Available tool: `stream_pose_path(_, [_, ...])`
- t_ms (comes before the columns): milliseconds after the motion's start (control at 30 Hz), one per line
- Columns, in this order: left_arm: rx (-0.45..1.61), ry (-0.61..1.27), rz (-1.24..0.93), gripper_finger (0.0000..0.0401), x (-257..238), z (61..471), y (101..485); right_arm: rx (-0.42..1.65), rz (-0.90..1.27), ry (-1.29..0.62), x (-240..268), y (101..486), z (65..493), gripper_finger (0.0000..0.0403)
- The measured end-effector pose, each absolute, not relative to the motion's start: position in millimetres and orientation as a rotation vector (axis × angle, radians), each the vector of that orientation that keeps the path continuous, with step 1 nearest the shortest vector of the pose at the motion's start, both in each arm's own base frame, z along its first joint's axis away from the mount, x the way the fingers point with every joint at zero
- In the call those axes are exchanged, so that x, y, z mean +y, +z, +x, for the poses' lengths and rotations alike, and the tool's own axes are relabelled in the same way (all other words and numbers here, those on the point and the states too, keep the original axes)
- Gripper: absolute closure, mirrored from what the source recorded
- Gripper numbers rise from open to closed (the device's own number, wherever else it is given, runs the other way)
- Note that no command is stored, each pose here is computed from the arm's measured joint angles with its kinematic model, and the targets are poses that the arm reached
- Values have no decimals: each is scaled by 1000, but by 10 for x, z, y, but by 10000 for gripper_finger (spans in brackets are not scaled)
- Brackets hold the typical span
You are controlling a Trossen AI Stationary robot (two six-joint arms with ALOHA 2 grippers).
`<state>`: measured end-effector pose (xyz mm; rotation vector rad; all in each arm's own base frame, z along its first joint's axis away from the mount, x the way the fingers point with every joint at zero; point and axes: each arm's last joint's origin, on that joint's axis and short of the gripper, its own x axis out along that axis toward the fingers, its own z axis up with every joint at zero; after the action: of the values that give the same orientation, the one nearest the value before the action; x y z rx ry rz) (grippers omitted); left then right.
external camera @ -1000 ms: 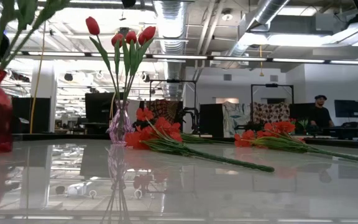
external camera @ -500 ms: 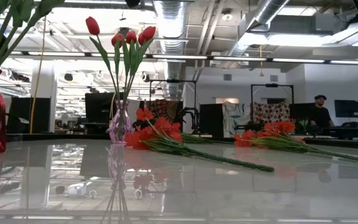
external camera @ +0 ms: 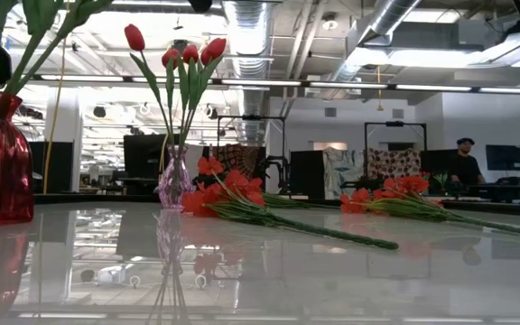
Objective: Sort flowers into vase by color
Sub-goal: Adjust the pink tulips in the red vase
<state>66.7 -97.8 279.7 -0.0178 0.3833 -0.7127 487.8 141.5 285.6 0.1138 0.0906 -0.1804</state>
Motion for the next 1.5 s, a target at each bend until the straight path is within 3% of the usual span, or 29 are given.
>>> stream_pose_path(133, [385, -712, -21, 221, -978, 666, 2797, 93, 120, -181, 1415, 2853, 4878, 182])
stream_pose_path(400, [387, -712, -26, 221, -978, 666, 2796, 105, 125, -183, 1424, 2775, 4905, 373])
stream_pose_path(767, [391, -713, -34, 221, -979, 665, 2796, 78, 145, -208, 1402, 2429, 5079, 345])
stream_pose_path(1133, [391, -712, -36, 221, -979, 666, 2797, 93, 86, -120, 1454, 2619, 5100, 328])
stream_pose_path(1300, [393, -709, -43, 221, -979, 666, 2797, 117, 80, -121, 1458, 2760, 5113, 283])
stream_pose_path(1500, [397, -706, -52, 221, -978, 666, 2796, 173, 112, -91, 1451, 2849, 5116, 190])
